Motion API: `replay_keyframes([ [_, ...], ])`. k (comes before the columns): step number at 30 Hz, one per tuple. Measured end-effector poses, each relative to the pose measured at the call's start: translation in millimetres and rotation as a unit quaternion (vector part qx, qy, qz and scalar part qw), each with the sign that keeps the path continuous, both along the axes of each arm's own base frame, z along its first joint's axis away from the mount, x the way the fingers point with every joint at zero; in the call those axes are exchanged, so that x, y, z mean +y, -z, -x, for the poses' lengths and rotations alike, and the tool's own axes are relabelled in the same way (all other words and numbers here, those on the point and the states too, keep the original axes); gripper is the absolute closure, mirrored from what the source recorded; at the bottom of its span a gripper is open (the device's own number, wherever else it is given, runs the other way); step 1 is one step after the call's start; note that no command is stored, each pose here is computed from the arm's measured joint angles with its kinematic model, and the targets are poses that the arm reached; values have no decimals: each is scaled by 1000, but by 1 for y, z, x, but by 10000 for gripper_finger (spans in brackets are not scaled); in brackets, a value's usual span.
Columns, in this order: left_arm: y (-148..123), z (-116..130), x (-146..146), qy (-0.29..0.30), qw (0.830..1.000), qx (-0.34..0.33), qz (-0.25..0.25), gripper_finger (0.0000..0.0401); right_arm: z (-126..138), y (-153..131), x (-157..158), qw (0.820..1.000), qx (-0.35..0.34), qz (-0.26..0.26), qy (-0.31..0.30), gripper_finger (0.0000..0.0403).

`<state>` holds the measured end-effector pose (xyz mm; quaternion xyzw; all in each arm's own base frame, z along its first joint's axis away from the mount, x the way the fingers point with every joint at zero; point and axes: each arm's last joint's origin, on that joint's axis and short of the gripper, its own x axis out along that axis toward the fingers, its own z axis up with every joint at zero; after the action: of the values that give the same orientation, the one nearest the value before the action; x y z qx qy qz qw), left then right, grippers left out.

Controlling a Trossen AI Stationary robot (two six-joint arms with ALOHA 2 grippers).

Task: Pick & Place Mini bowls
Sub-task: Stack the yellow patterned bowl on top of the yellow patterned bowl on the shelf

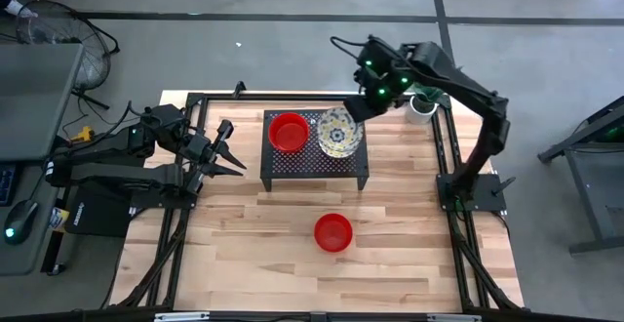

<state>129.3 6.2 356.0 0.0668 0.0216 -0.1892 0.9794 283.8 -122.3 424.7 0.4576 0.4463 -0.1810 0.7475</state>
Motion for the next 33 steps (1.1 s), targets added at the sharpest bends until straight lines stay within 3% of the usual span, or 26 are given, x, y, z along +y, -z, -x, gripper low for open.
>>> replay_keyframes([
  [8,0,0,0,0,1000,0,0,336,-13,19,-16,1000,25,-9,-16,403],
  [18,1,0,0,0,1000,4,0,336,-8,24,-26,999,45,-6,-12,403],
  [33,1,0,0,-1,1000,6,4,336,-12,25,-19,998,65,10,23,403],
])
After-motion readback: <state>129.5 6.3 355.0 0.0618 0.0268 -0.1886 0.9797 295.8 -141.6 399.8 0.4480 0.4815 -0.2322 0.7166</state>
